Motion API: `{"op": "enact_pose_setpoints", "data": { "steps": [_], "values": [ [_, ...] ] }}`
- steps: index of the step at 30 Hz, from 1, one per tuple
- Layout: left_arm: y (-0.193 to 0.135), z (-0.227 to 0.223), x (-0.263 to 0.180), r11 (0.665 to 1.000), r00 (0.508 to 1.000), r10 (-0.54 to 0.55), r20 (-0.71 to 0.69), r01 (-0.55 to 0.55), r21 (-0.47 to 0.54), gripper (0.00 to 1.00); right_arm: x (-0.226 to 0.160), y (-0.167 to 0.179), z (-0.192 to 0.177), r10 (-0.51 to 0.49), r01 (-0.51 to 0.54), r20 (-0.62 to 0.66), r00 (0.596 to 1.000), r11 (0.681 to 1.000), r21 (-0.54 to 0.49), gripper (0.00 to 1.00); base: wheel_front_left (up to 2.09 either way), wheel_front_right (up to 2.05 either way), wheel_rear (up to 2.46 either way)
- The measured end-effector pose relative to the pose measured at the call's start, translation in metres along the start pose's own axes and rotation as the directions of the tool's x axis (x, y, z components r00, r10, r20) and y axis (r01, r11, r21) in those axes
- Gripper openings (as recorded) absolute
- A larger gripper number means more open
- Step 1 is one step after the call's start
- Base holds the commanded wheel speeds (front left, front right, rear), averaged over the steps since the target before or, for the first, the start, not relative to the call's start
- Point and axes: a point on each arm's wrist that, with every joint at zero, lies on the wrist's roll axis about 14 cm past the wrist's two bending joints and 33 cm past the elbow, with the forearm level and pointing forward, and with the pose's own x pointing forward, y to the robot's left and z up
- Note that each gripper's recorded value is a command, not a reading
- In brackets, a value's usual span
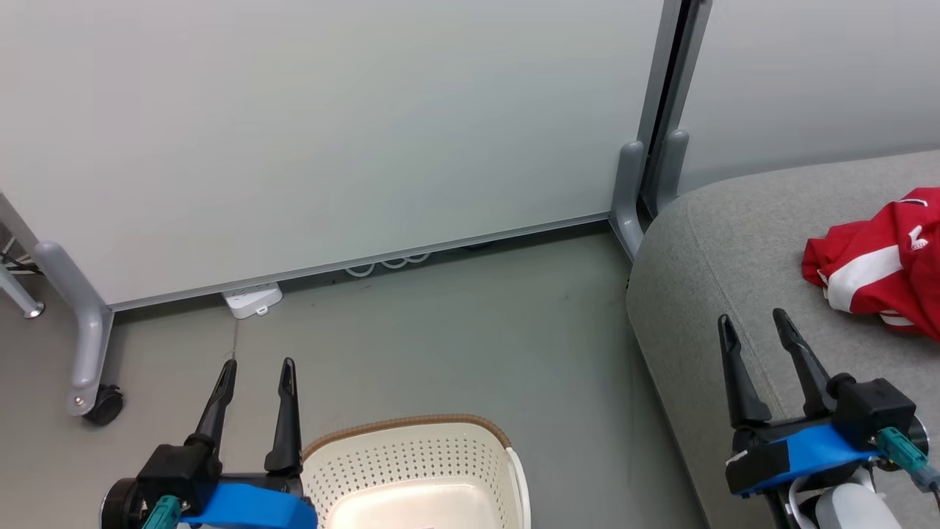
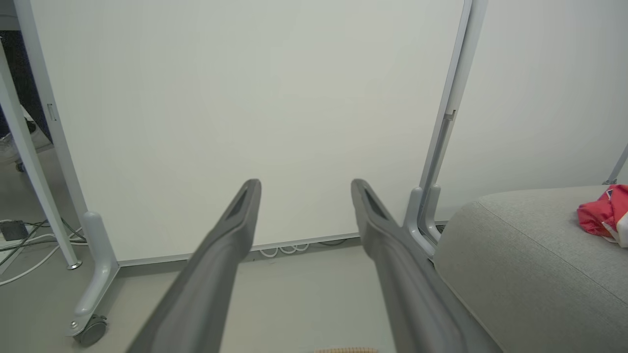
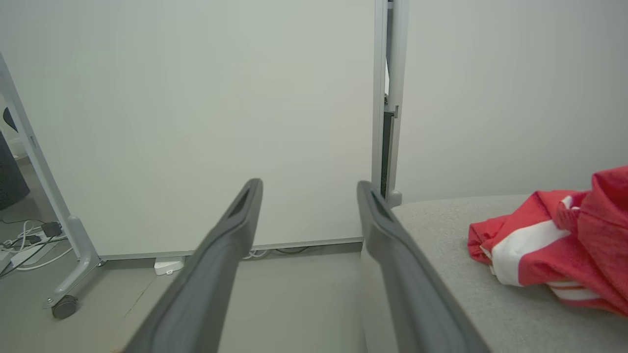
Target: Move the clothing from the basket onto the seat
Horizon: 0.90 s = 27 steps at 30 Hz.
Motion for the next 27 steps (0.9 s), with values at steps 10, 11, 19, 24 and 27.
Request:
{"op": "enact_pose_setpoints", "data": {
  "steps": [10,11,19,24,27],
  "values": [
    [0.012,-0.008,-0.02,1.0,0.999,0.029,-0.024,-0.029,-0.003,1.0,-0.015,0.011,-0.014,0.004,-0.003,-0.037,0.999,0.999,0.042,1.0,0.0,0.0,0.0],
    [0.012,-0.008,-0.021,1.0,0.999,0.03,-0.026,-0.03,-0.005,1.0,-0.016,0.012,-0.016,0.004,-0.002,-0.041,0.999,0.999,0.046,1.0,0.0,0.0,0.0],
    [0.014,-0.01,-0.027,0.999,0.999,0.032,-0.033,-0.032,-0.003,1.0,-0.02,0.016,-0.019,0.007,-0.004,-0.05,0.999,0.998,0.059,1.0,0.0,0.0,0.0],
    [0.016,-0.012,-0.029,0.999,0.999,0.036,-0.041,-0.036,0.005,1.0,-0.021,0.017,-0.019,0.007,-0.004,-0.05,0.999,0.998,0.062,1.0,0.0,0.0,0.0],
    [0.017,-0.013,-0.03,0.999,0.998,0.039,-0.044,-0.039,0.009,1.0,-0.021,0.017,-0.019,0.008,-0.005,-0.049,0.999,0.998,0.062,1.0,0.0,0.0,0.0]
  ]
}}
